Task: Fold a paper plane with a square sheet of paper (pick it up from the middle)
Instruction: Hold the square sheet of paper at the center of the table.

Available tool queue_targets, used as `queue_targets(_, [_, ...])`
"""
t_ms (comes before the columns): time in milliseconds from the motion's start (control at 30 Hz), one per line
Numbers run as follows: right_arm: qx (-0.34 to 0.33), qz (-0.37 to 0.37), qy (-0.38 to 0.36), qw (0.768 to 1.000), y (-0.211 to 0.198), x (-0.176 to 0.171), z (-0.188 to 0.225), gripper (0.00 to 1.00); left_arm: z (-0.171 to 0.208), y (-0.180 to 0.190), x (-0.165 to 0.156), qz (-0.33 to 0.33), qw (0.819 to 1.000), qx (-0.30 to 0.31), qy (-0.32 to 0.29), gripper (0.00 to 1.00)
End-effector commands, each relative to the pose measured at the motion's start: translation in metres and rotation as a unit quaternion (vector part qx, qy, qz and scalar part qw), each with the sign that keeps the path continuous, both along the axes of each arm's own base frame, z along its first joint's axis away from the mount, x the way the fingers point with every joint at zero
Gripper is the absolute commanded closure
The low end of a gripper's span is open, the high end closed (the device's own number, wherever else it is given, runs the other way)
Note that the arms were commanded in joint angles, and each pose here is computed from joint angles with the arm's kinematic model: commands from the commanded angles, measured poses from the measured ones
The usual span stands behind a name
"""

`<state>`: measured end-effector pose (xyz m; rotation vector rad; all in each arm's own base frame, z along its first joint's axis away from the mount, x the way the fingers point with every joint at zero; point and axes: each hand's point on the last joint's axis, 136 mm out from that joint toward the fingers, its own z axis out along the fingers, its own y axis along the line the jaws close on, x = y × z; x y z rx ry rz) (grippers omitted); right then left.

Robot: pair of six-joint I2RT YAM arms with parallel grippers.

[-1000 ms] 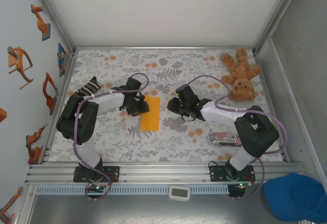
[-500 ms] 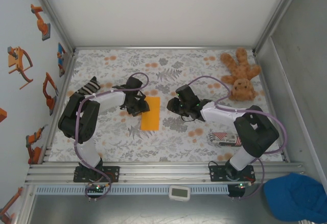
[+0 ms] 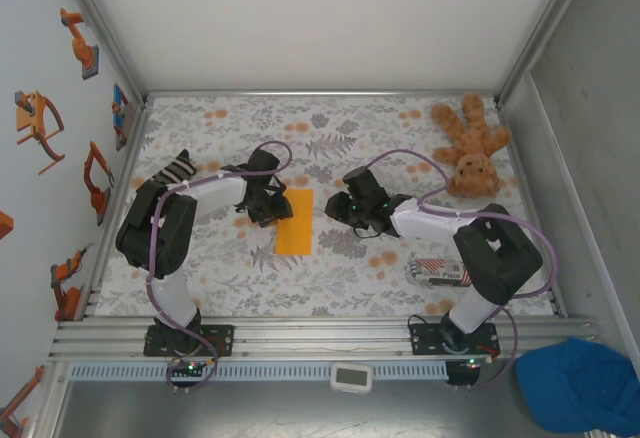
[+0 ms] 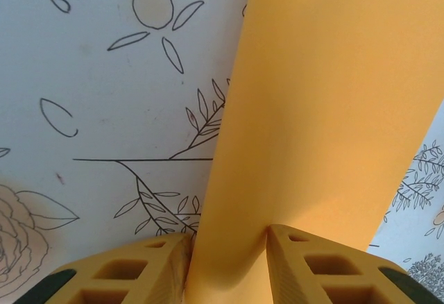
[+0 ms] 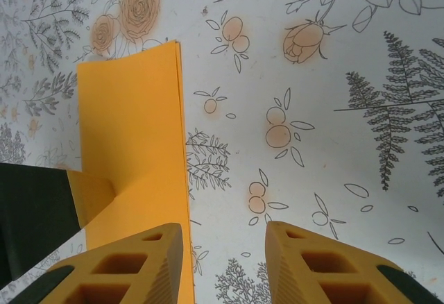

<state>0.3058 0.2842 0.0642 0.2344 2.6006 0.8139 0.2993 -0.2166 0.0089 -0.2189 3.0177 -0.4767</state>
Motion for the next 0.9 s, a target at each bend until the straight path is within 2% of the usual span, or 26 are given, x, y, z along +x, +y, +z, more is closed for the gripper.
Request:
queue_targets(0, [0.006, -0.004, -0.003, 1.0, 0.002, 0.005, -0.001, 0.64, -0.064, 0.04, -0.038, -0.011, 0.992, 0.099, 0.078, 0.64])
queue_targets(567, [0.022, 0.021, 0.003, 1.0, 0.018, 0.003, -0.005, 0.65, -0.073, 0.039, -0.038, -0.008, 0.991, 0.101, 0.087, 0.64])
queue_targets(867, [0.065, 0.074, 0.012, 0.995, 0.057, 0.0, -0.004, 0.76, -0.078, 0.041, -0.042, -0.011, 0.99, 0.106, 0.094, 0.63])
